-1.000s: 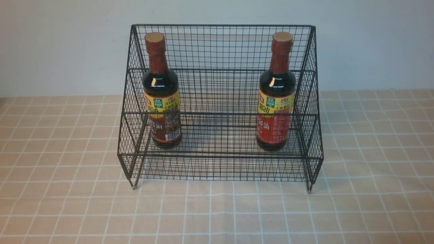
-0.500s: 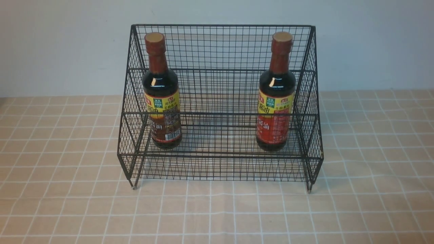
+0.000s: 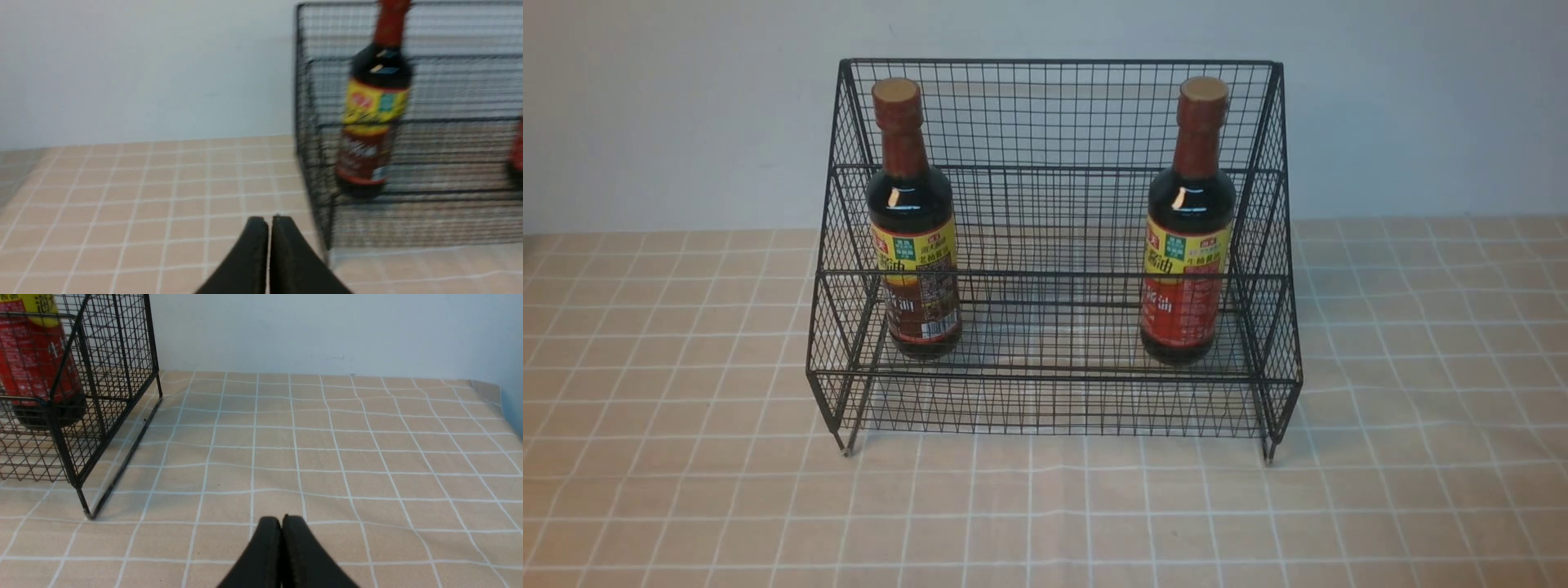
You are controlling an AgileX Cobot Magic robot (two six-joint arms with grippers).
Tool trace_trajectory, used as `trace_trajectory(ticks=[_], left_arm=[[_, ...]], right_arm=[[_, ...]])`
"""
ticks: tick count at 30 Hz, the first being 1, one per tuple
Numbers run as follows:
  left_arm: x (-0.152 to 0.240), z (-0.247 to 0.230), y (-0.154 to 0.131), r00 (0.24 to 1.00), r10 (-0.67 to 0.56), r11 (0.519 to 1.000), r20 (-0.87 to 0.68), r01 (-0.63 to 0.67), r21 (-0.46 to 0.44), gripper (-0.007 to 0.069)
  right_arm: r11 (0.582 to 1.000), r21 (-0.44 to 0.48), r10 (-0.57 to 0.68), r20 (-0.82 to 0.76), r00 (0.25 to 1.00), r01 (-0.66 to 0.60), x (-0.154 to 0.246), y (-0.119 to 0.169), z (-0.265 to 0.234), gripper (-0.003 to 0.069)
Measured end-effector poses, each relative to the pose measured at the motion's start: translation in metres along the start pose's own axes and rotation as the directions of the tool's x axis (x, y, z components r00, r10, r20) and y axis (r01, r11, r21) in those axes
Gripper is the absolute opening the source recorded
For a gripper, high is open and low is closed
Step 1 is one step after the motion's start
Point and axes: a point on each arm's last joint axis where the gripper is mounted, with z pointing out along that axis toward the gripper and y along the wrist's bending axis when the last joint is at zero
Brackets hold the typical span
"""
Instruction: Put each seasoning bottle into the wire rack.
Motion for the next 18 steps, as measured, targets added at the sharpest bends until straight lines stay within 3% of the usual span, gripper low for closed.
trace_trajectory(ticks=[7,18], left_arm=[[0.066,0.016,0.004,0.995,-0.002,0.998,-0.101,-0.004,-0.064,-0.0007],[0.075,0.018,0.005,0.99,-0.006,0.998,-0.14,-0.004,-0.068,-0.0007]], right_arm=[[1.0,0.0,0.003,0.0,1.0,-0.003,0.0,0.0,0.0,-0.0014],[1.0,0.0,0.003,0.0,1.0,-0.003,0.0,0.0,0.0,-0.0014]])
